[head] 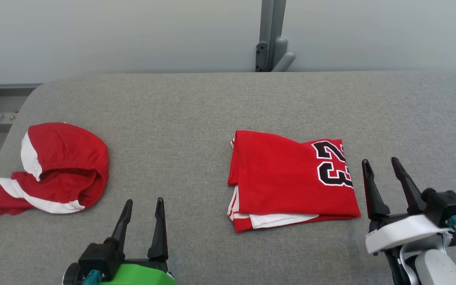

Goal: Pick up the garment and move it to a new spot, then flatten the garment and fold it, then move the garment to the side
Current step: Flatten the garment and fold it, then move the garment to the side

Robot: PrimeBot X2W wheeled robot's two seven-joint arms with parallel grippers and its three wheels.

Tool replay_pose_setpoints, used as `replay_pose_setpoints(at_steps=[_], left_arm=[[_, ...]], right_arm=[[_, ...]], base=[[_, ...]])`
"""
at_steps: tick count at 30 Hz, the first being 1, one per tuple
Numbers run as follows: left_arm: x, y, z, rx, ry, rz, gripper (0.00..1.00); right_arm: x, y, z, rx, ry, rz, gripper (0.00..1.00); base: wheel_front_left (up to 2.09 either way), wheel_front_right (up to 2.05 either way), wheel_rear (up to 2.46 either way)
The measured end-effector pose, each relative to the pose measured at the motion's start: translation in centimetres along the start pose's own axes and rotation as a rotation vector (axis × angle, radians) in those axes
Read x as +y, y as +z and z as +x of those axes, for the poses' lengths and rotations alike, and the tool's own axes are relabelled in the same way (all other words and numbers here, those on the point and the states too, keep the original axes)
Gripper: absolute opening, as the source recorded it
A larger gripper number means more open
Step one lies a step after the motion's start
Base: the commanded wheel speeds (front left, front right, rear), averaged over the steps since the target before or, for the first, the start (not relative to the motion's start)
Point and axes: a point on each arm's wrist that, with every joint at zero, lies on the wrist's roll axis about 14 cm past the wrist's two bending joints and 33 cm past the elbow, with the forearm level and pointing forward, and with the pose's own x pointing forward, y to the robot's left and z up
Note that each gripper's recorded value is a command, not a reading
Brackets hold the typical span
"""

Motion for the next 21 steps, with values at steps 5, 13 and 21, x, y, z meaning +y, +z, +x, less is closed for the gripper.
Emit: replay_pose_setpoints(at_steps=[5, 13, 21], left_arm=[[-0.9, 2.2, -0.4, -0.073, -0.038, 0.079, 1.00], [-1.0, 3.6, -2.2, -0.122, -0.044, 0.152, 1.00], [-0.5, 2.7, -3.9, -0.096, -0.031, 0.161, 1.00]], right_arm=[[0.8, 2.5, -1.9, -0.078, -0.005, -0.080, 1.00], [1.3, 2.4, -5.3, -0.065, -0.012, -0.154, 1.00], [1.0, 1.1, -7.5, -0.026, -0.044, -0.142, 1.00]], base=[[0.00, 0.00, 0.00], [0.00, 0.00, 0.00], [0.00, 0.00, 0.00]])
